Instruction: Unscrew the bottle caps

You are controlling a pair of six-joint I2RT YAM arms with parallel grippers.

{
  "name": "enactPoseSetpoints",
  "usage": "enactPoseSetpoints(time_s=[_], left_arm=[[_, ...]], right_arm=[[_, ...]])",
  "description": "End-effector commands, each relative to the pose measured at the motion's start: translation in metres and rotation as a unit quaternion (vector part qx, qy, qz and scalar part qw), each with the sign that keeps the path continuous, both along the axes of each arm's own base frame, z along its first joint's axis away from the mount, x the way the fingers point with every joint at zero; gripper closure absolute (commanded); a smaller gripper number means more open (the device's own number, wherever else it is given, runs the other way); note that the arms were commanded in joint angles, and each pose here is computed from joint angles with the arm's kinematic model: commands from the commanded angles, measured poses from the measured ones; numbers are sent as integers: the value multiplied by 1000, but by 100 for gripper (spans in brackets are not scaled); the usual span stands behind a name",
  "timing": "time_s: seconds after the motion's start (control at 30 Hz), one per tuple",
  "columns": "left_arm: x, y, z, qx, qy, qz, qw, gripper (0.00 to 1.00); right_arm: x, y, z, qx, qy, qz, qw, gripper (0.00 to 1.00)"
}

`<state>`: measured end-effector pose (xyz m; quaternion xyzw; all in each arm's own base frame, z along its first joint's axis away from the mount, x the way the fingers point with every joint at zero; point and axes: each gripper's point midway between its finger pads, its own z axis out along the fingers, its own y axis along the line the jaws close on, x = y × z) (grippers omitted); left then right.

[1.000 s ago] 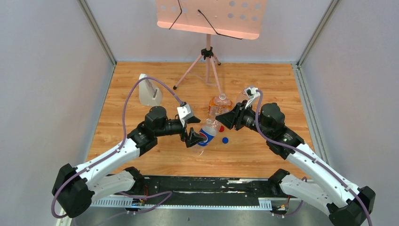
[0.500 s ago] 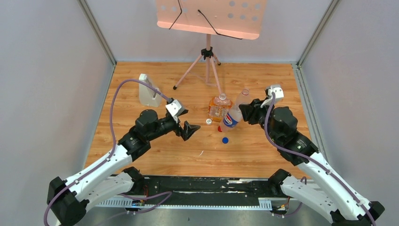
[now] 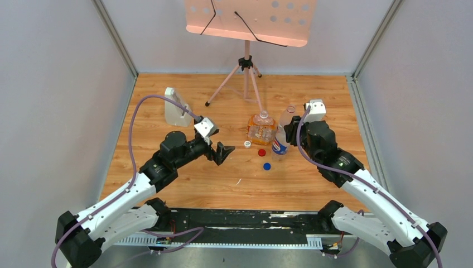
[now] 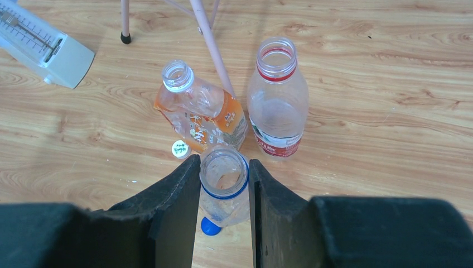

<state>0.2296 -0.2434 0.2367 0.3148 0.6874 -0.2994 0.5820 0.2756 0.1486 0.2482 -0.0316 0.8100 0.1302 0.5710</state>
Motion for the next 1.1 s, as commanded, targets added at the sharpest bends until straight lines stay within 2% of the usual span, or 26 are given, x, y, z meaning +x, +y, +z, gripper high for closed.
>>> enactPoseSetpoints(time_s=[0.0,0.5,0.73,1.07], left_arm=[[3,3,10,-9,-13,13,1000,0],[5,10,10,-17,-13,35,999,0],[6,9,10,-14,-9,35,999,0],[5,11,10,-10,-10,36,999,0]], right_arm=[[2,0,6,7,-13,-5,1000,95],[4,5,-5,-10,-6,11,1000,86],[4,7,-8,-14,-3,16,1000,76],[4,7,-12,-25,1,21,999,70]])
